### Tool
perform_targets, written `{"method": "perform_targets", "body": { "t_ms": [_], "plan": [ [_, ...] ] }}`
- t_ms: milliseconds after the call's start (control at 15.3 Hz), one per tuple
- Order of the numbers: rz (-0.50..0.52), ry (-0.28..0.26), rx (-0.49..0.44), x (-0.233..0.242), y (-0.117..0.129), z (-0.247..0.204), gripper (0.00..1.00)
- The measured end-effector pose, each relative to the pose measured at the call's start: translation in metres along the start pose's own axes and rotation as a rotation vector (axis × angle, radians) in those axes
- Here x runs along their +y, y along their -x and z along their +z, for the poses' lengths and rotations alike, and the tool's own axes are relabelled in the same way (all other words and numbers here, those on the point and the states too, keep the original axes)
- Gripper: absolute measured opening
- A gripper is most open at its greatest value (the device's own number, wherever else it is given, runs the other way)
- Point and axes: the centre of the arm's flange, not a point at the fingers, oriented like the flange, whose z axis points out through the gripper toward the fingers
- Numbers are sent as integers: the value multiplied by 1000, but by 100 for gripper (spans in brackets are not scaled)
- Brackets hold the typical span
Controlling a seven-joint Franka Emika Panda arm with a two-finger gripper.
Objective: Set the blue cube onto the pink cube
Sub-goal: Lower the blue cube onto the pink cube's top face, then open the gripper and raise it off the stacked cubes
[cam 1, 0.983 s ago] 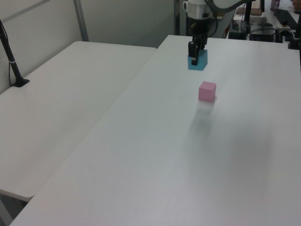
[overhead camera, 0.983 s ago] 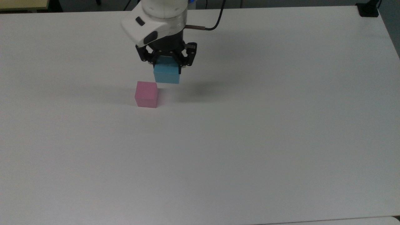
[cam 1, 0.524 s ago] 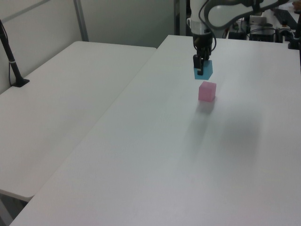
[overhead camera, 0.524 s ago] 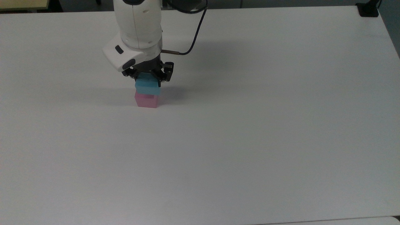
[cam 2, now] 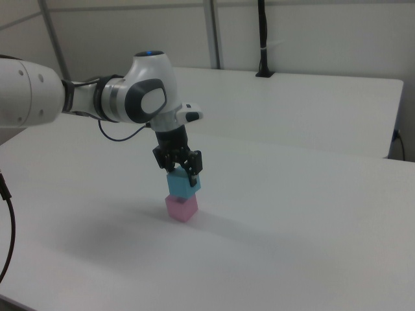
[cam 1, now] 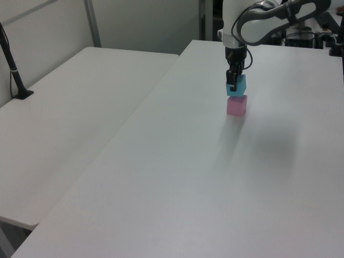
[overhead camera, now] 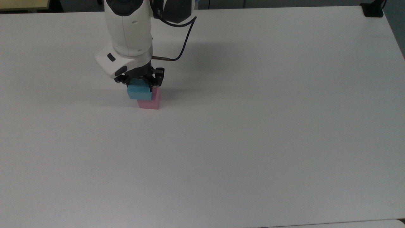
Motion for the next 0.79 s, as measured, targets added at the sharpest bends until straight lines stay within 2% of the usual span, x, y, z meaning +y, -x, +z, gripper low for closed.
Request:
{"method": "perform_targets", "body": {
  "t_ms": [786],
  "plan": [
    [-7, -14, -10, -5, 4, 9, 62]
  ]
}}
